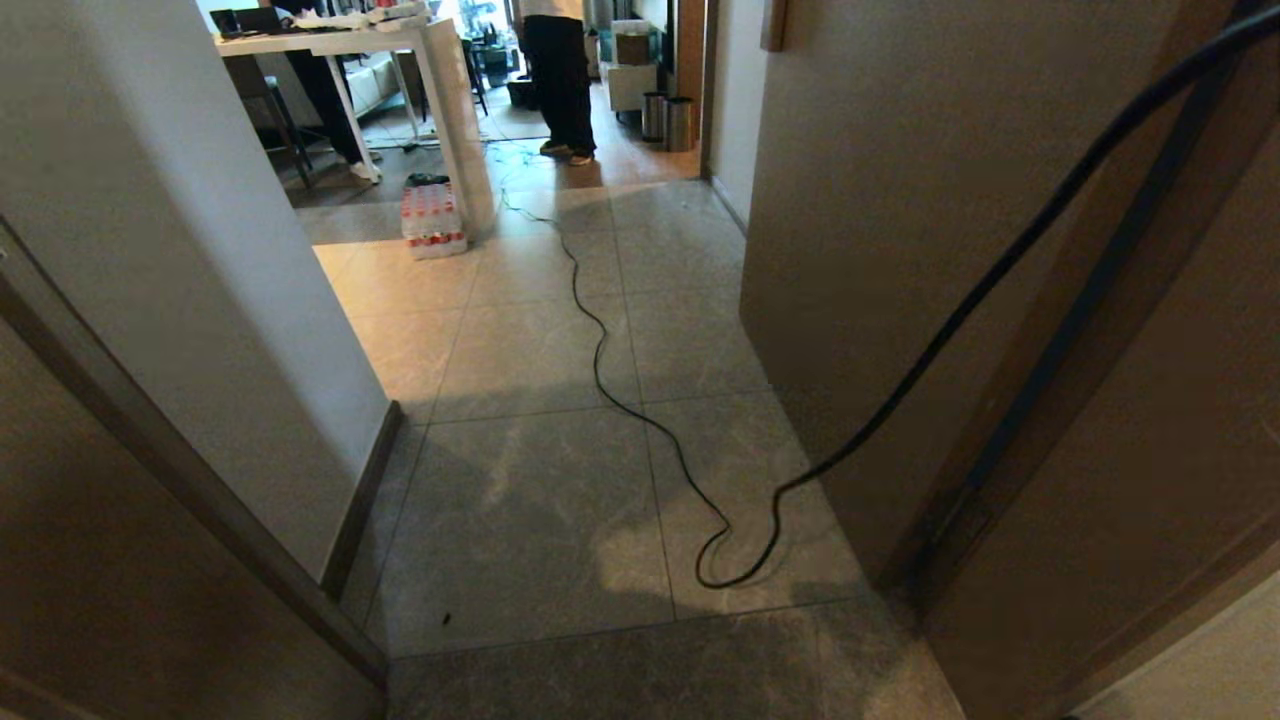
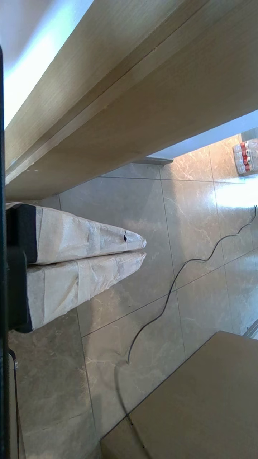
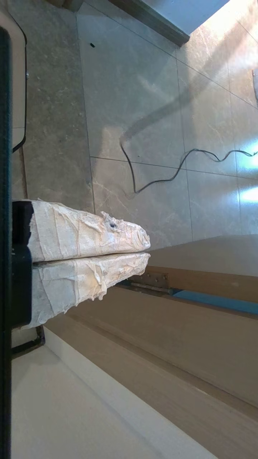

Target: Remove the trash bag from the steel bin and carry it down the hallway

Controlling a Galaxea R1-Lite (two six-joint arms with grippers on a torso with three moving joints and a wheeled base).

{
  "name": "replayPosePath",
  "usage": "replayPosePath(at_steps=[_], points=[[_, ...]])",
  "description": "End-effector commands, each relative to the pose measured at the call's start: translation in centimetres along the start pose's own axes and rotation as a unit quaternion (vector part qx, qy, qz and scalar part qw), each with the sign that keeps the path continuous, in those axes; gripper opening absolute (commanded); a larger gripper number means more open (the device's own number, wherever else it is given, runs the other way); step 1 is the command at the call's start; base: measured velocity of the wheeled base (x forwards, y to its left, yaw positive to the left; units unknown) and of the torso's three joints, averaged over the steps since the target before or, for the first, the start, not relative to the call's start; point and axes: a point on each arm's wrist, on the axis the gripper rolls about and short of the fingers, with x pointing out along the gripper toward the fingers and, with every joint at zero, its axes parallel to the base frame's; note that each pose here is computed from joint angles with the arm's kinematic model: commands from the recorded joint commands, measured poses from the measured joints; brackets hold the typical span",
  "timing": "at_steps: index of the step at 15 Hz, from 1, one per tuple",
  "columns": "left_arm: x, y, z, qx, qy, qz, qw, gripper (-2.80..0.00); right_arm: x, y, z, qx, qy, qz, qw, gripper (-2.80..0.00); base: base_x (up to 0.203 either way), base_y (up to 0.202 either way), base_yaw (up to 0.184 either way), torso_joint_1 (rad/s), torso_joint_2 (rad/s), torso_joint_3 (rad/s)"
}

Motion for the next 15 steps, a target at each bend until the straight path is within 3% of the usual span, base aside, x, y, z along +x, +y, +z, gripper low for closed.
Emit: replayPosePath(at_steps=[1, 15], points=[[0.09, -0.01, -0.34, 0.0, 0.006, 0.0, 1.0, -2.8, 0.01, 0.0, 0.01, 0.0, 0.0, 0.001, 1.0, -2.8, 0.0, 0.0, 0.0, 0.0, 0.0, 0.0], [0.08, -0.01, -0.29, 0.0, 0.005, 0.0, 1.0, -2.8, 0.01, 0.0, 0.01, 0.0, 0.0, 0.0, 1.0, -2.8, 0.0, 0.0, 0.0, 0.0, 0.0, 0.0]])
